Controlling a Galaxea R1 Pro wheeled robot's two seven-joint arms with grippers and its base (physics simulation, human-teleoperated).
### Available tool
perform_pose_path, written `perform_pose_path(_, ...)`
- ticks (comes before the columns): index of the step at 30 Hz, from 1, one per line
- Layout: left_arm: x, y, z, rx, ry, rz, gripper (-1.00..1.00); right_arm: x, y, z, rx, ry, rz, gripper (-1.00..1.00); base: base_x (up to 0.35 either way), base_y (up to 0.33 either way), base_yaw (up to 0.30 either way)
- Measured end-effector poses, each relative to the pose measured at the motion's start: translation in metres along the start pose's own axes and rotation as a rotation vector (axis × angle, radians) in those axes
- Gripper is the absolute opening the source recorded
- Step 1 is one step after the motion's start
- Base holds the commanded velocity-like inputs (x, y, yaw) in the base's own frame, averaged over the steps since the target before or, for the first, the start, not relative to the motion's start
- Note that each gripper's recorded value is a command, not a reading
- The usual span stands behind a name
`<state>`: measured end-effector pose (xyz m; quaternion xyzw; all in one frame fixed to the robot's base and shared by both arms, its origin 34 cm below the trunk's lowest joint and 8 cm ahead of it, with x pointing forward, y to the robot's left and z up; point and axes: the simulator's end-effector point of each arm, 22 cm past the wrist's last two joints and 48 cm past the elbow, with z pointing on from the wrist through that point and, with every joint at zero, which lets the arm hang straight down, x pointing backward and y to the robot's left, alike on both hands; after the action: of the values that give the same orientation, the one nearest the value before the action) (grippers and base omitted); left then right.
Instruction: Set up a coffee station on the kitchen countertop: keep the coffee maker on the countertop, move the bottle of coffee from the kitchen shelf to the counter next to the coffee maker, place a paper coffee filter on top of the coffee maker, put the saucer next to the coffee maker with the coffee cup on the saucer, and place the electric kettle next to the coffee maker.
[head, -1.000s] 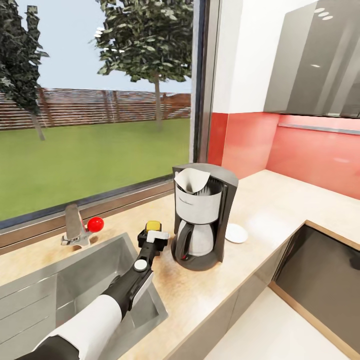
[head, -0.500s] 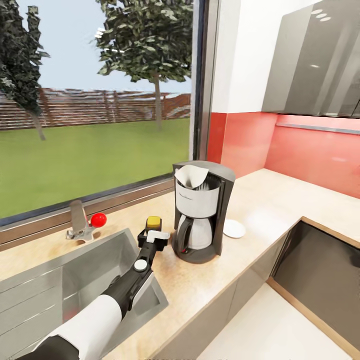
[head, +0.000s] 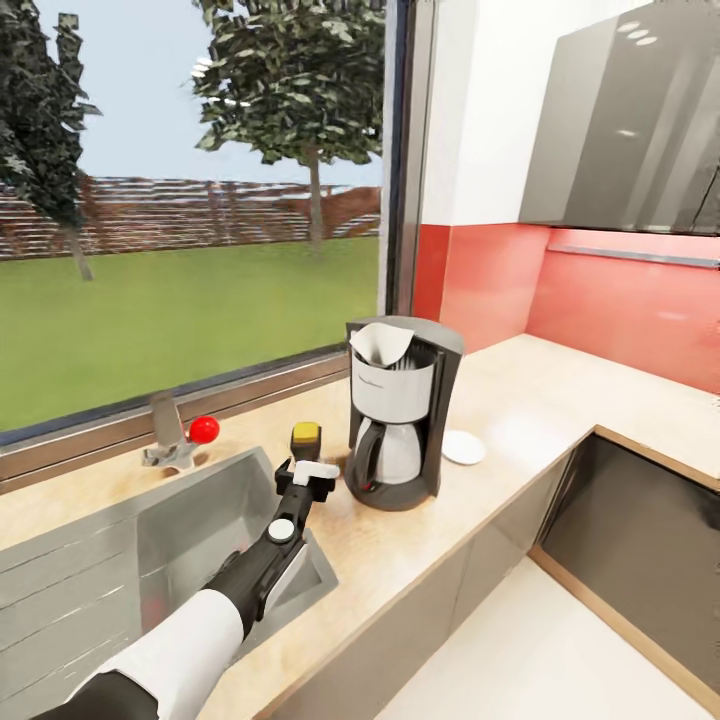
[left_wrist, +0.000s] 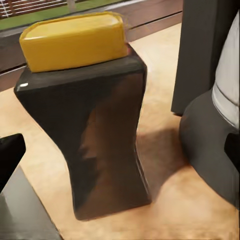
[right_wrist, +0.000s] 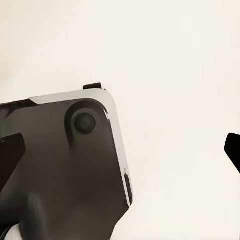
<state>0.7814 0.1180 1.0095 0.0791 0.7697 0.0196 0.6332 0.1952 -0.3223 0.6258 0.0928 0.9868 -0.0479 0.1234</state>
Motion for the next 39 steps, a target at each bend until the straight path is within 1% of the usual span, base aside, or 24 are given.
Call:
perform_pose_path(18, -0.001, 0.000, 0.000, 0.001, -0.002, 0.000, 1.00, -0.001, 0.000, 0.000, 0.000, -0.003, 0.000, 1.00, -0.332, 0.000, 0.000)
perform_pose_path(23, -0.001, -0.004, -0.001, 0.013, -0.003, 0.001, 1.00, -0.001, 0.000, 0.000, 0.002, -0.004, 0.000, 1.00, -0.110, 0.000, 0.000)
perform_pose_path(27, 0.001, -0.014, -0.006, 0.039, -0.010, 0.002, 1.00, -0.001, 0.000, 0.000, 0.002, -0.004, 0.000, 1.00, -0.022, 0.000, 0.000)
perform_pose_path(30, -0.013, -0.034, -0.013, 0.098, -0.054, 0.008, 1.00, -0.001, 0.000, 0.000, 0.002, -0.004, 0.000, 1.00, -0.006, 0.000, 0.000)
perform_pose_path(32, -0.031, -0.054, -0.021, 0.164, -0.102, 0.003, 1.00, 0.000, 0.000, 0.000, 0.001, -0.003, 0.001, 1.00, -0.002, 0.000, 0.000)
perform_pose_path(33, -0.036, -0.060, -0.024, 0.184, -0.114, 0.001, 1.00, 0.000, 0.000, 0.000, 0.001, -0.003, 0.001, 1.00, -0.001, 0.000, 0.000)
perform_pose_path(34, -0.045, -0.071, -0.029, 0.223, -0.137, -0.004, 1.00, 0.000, 0.000, 0.000, 0.001, -0.003, 0.001, 1.00, -0.001, 0.000, 0.000)
perform_pose_path(35, -0.049, -0.077, -0.033, 0.246, -0.148, -0.007, 1.00, 0.000, 0.000, 0.000, 0.002, -0.003, 0.001, 1.00, 0.000, 0.000, 0.000)
perform_pose_path(37, -0.062, -0.100, -0.048, 0.336, -0.184, -0.010, 1.00, 0.000, 0.000, 0.000, 0.002, -0.002, 0.002, 1.00, 0.000, 0.000, 0.000)
perform_pose_path(38, -0.064, -0.105, -0.052, 0.361, -0.191, -0.010, 1.00, 0.000, 0.000, 0.000, 0.002, -0.002, 0.002, 1.00, 0.000, 0.000, 0.000)
perform_pose_path(39, -0.068, -0.116, -0.060, 0.410, -0.200, -0.008, 1.00, 0.000, 0.000, 0.000, 0.003, -0.003, 0.002, 1.00, 0.000, 0.000, 0.000)
